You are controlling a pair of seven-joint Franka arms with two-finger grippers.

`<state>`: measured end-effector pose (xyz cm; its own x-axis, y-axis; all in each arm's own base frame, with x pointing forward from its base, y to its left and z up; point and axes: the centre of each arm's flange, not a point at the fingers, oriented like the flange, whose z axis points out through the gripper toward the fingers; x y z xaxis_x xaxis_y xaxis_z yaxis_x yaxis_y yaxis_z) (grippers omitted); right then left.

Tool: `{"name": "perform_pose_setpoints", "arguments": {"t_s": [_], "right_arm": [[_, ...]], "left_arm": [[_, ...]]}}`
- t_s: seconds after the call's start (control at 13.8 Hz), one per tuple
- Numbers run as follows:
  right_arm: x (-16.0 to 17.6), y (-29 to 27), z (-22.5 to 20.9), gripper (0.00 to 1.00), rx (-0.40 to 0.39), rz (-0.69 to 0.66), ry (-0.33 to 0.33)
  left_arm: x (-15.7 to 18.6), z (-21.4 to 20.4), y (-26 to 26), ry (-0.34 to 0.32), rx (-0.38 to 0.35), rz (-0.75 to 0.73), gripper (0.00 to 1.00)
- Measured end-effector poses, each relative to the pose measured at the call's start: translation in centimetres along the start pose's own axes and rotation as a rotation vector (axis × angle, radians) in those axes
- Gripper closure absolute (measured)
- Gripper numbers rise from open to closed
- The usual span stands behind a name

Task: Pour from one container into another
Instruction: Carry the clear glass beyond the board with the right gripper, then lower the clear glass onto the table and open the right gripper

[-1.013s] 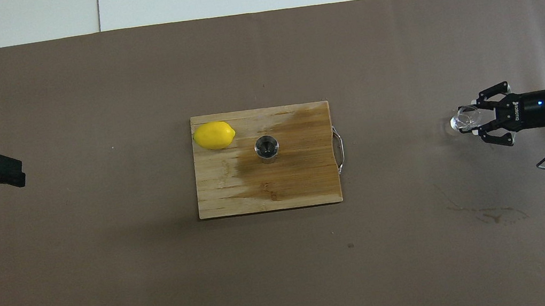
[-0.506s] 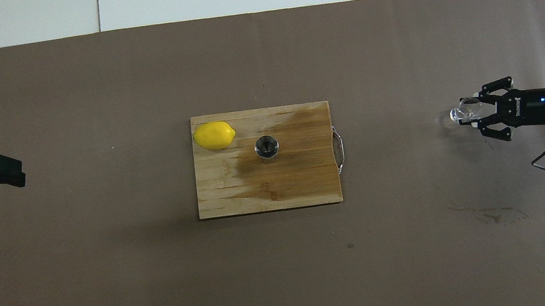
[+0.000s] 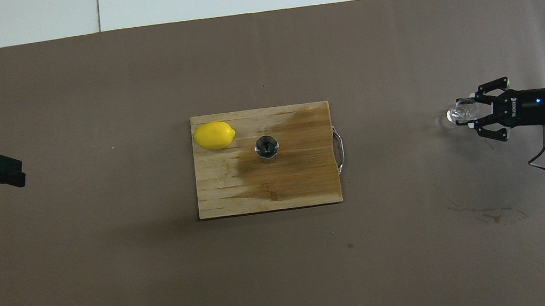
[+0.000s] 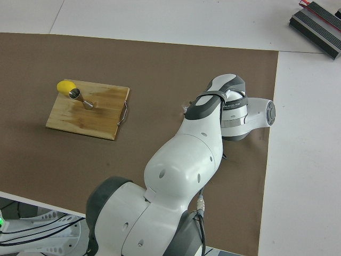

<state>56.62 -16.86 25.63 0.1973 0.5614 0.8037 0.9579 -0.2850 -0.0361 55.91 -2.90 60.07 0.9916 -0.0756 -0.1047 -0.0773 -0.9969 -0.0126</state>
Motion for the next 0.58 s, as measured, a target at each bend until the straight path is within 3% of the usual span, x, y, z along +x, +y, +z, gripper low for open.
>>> {"name": "perform_pose_setpoints", "arguments": {"t_s": [0.58], "right_arm": [[-0.55, -0.53, 0.64, 0.51, 0.047, -0.035, -0.032]], "left_arm": [[0.0, 0.0, 0.0, 0.0, 0.0, 0.0, 0.0]]}}
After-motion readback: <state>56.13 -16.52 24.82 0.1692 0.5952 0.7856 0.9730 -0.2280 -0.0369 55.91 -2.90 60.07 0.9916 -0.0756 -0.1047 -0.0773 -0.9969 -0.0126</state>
